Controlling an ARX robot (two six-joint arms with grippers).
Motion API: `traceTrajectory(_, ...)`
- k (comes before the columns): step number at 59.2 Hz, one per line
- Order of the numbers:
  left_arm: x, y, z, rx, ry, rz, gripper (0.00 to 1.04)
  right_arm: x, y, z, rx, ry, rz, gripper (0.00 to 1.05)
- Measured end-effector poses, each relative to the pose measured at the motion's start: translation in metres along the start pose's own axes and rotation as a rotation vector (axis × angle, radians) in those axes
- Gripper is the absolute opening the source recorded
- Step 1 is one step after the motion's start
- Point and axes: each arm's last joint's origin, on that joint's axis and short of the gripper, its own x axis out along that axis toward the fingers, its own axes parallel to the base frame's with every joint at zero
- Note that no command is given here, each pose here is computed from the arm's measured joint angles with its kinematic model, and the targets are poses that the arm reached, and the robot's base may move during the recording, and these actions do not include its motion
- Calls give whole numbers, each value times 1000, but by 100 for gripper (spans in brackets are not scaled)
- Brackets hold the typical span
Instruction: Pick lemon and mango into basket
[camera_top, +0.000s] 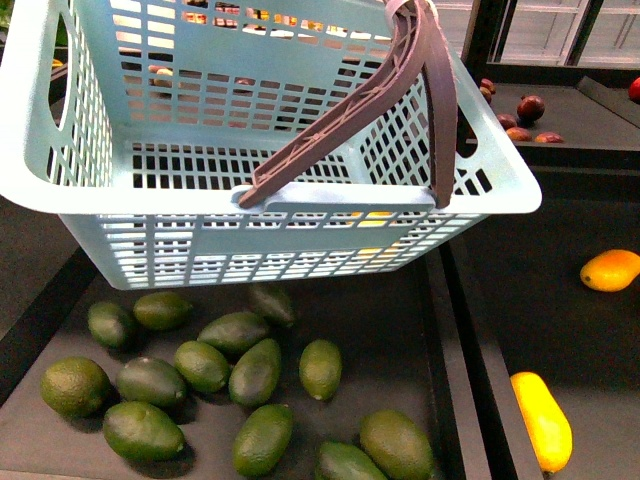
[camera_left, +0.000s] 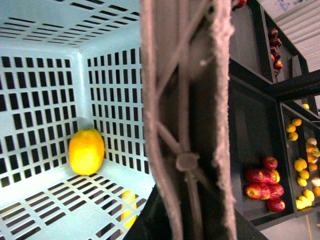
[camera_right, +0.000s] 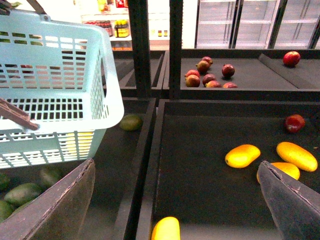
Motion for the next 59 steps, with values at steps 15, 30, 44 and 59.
traceTrajectory(15,1,-7,-7,-4,37,-37,5,14,-11,-6,135,457,-210,96)
traceTrajectory(30,2,-8,-8,-5,30,-32,5,89,-58,-7,210,506,-117,96)
traceTrajectory(44,1,-6,-5,-4,23,-25,5,150,-85,-69,173,686,-99,96)
traceTrajectory(59,1,-7,-7,-6,33,-35,5,180,-78,-116,170,783,-21,96)
